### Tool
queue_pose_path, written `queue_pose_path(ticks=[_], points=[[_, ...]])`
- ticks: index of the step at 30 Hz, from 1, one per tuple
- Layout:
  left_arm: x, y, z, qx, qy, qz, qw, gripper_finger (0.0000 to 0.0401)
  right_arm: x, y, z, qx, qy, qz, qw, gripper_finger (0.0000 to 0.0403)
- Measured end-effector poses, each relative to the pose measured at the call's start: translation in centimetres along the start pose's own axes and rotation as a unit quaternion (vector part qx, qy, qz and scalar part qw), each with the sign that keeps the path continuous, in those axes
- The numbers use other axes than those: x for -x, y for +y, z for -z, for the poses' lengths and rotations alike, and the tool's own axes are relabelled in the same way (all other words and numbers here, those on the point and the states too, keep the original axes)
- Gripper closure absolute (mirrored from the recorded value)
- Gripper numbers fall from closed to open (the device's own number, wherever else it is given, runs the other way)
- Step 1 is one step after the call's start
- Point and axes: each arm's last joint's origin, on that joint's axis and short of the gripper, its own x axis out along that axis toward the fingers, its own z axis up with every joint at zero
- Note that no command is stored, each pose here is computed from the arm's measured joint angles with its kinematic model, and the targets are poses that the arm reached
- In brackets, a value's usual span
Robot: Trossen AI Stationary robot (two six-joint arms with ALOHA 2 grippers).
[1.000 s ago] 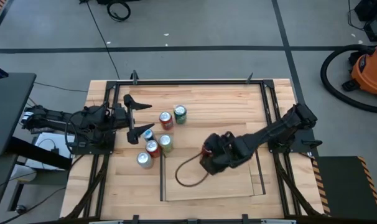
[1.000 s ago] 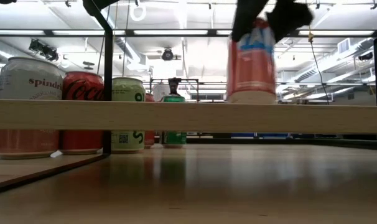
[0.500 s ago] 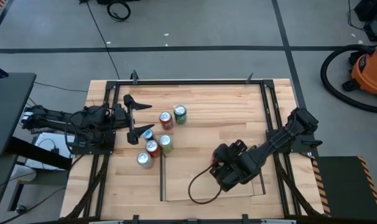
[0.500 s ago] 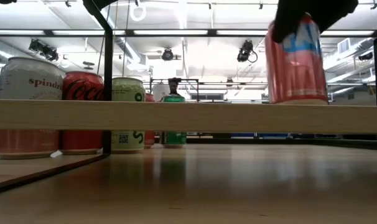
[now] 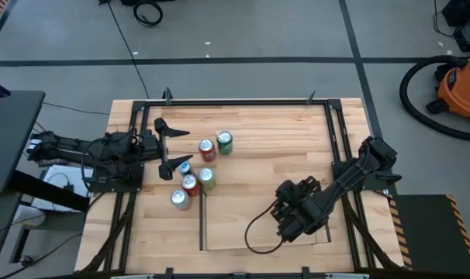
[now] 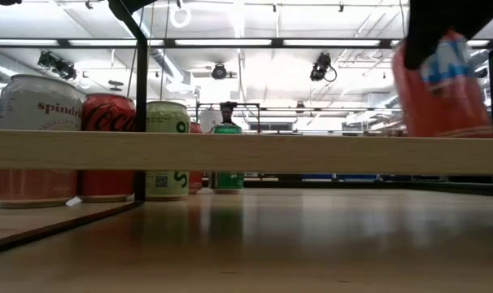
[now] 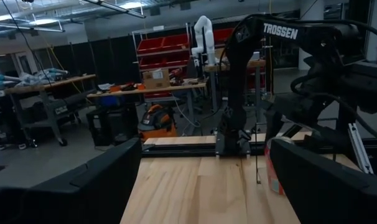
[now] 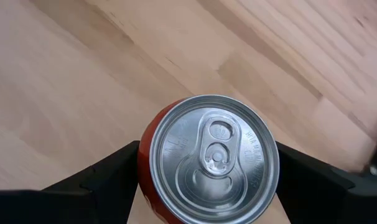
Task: Place canned beverage on shelf
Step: Put the bottom red soda can on the shelf
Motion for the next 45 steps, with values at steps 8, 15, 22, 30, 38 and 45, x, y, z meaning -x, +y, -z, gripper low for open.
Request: queue_pose_path(ticks=[8, 15, 22, 30, 38, 45], points=[[0.0, 0.0, 0.0, 0.002, 0.000, 0.000, 1.000, 0.0033, 1.1, -0.9, 1.8, -0.030, -0.012, 0.025, 0.999, 0.0073], [0.0, 0.0, 0.0, 0.002, 0.000, 0.000, 1.000, 0.0033, 1.4, -1.0, 2.2, -0.030, -0.021, 0.024, 0.999, 0.0072], [0.0, 0.0, 0.0, 0.002, 0.000, 0.000, 1.000, 0.0033, 0.8, -1.2, 2.6, -0.048, -0.042, 0.028, 0.998, 0.0072], [0.0, 0.0, 0.0, 0.002, -0.001, 0.000, 1.000, 0.0033, 0.8, -1.7, 3.2, -0.056, -0.038, -0.002, 0.998, 0.0071], [0.0, 0.0, 0.0, 0.000, -0.002, 0.000, 1.000, 0.0033, 0.3, -3.1, 3.8, -0.069, -0.069, -0.022, 0.995, 0.0071], [0.0, 0.0, 0.0, 0.000, -0.001, 0.000, 1.000, 0.0033, -0.4, -3.0, 4.2, -0.060, -0.071, -0.027, 0.995, 0.0071]])
